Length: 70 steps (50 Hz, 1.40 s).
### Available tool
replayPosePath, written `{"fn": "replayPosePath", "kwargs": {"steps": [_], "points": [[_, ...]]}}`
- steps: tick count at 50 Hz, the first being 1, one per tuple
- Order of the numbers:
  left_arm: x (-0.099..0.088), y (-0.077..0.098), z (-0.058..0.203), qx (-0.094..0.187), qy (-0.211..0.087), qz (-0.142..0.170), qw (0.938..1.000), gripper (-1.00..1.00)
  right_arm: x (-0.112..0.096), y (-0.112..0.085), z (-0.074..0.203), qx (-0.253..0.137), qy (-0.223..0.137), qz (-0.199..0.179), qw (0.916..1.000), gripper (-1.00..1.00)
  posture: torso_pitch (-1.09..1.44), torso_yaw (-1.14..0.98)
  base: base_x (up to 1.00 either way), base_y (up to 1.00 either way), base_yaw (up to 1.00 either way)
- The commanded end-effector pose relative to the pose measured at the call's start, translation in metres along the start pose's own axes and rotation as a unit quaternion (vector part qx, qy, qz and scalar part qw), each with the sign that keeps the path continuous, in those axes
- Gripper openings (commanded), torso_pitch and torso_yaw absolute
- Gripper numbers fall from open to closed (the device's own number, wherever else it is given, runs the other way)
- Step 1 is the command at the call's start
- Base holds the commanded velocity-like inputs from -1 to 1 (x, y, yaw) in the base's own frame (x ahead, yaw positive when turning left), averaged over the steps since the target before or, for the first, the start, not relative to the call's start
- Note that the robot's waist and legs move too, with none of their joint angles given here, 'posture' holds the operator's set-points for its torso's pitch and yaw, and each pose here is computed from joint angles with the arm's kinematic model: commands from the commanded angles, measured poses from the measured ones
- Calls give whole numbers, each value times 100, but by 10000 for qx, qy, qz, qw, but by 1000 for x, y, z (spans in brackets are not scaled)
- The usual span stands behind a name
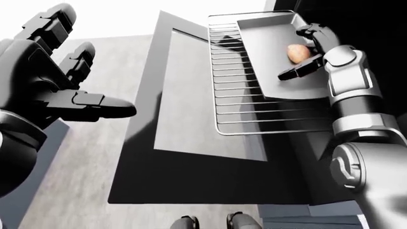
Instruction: Pick the sweet potato from the oven and place it on the plate on the counter.
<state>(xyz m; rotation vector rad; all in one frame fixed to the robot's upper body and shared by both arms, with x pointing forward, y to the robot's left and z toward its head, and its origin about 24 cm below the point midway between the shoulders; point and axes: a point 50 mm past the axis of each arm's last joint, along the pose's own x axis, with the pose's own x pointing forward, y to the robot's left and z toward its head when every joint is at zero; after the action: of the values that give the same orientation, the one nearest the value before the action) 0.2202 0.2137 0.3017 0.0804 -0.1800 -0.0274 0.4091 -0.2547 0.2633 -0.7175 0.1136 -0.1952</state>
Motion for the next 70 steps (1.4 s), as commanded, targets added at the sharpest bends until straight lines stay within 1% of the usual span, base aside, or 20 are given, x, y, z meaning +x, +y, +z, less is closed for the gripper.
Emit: {"fn": "replayPosePath", "kwargs": {"steps": [1, 6, 11, 17, 20, 23, 25, 29, 30, 31, 32, 33, 34, 39, 44, 51, 57, 62, 65, 70], "points": [[-3, 4, 12, -6, -350, 136, 9993, 100, -2, -7, 10, -17, -198, -112, 9997, 23, 39, 0, 0, 0, 0], [-3, 4, 11, -7, -347, 134, 9993, 100, -1, -4, 10, -42, -195, -97, 9998, 10, 39, 0, 0, 0, 0], [-4, 5, 11, -6, -347, 137, 9993, 100, -1, -1, 9, -145, -192, -85, 9997, 1, 39, 0, 0, 0, 0], [-5, 5, 12, -7, -356, 141, 9993, 100, 0, 6, 12, -344, -227, -47, 9991, -6, 39, 0, 0, 0, 0], [-5, 6, 12, -10, -358, 143, 9993, 100, 1, 8, 11, -536, -237, -49, 9983, -12, 39, 0, 0, 0, 0], [-5, 7, 12, -11, -361, 148, 9992, 100, 0, 9, 11, -680, -241, -62, 9974, -30, 39, 0, 0, 0, 0], [-5, 7, 11, -12, -364, 151, 9992, 100, 0, 11, 11, -864, -255, -70, 9959, -46, 39, 0, 0, 0, 0], [-5, 8, 12, -6, -375, 148, 9992, 100, 1, 14, 10, -1090, -276, -79, 9936, -62, 39, 0, 0, 0, 0], [-5, 8, 12, -4, -377, 148, 9992, 100, 1, 14, 11, -1212, -287, -93, 9922, -72, 39, 0, 0, 0, 0], [-5, 8, 13, -4, -378, 150, 9992, 100, 1, 14, 12, -1254, -305, -97, 9916, -80, 39, 0, 0, 0, 0], [-5, 8, 13, -2, -379, 151, 9992, 100, 1, 13, 13, -1275, -320, -103, 9913, -84, 39, 0, 0, 0, 0], [-6, 8, 13, -5, -383, 151, 9992, 100, 0, 13, 16, -1337, -348, -115, 9904, -95, 39, 0, 0, 0, 0], [-6, 8, 14, -3, -386, 150, 9991, 100, 0, 11, 19, -1346, -383, -133, 9901, -100, 39, 0, 0, 0, 0], [-6, 7, 15, -13, -393, 151, 9991, 100, -5, 4, 41, -1330, -684, -214, 9885, -100, 39, 0, 0, 0, 0], [-7, 8, 15, -21, -396, 171, 9991, 100, -11, -2, 62, -1404, -964, -284, 9850, -100, 39, 0, 0, 0, 0], [-7, 7, 15, -14, -421, 180, 9989, 100, -16, -3, 75, -1365, -1204, -296, 9829, -100, 39, 0, 0, 0, 0], [-8, 6, 15, 23, -402, 139, 9991, 100, -23, -5, 93, -1378, -1432, -290, 9796, -100, 36, 0, 0, 0, 0], [-8, 6, 17, 28, -414, 130, 9991, 100, -28, -2, 107, -1439, -1624, -242, 9759, -100, 31, 0, 0, 0, 0], [-8, 6, 19, 27, -424, 134, 9990, 100, -35, -5, 121, -1446, -1796, -237, 9728, -100, 28, 0, 0, 0, 0], [-9, 7, 24, 28, -460, 136, 9988, 100, -44, -7, 135, -1526, -1979, -232, 9680, -100, 23, 0, 0, 0, 0]]}}
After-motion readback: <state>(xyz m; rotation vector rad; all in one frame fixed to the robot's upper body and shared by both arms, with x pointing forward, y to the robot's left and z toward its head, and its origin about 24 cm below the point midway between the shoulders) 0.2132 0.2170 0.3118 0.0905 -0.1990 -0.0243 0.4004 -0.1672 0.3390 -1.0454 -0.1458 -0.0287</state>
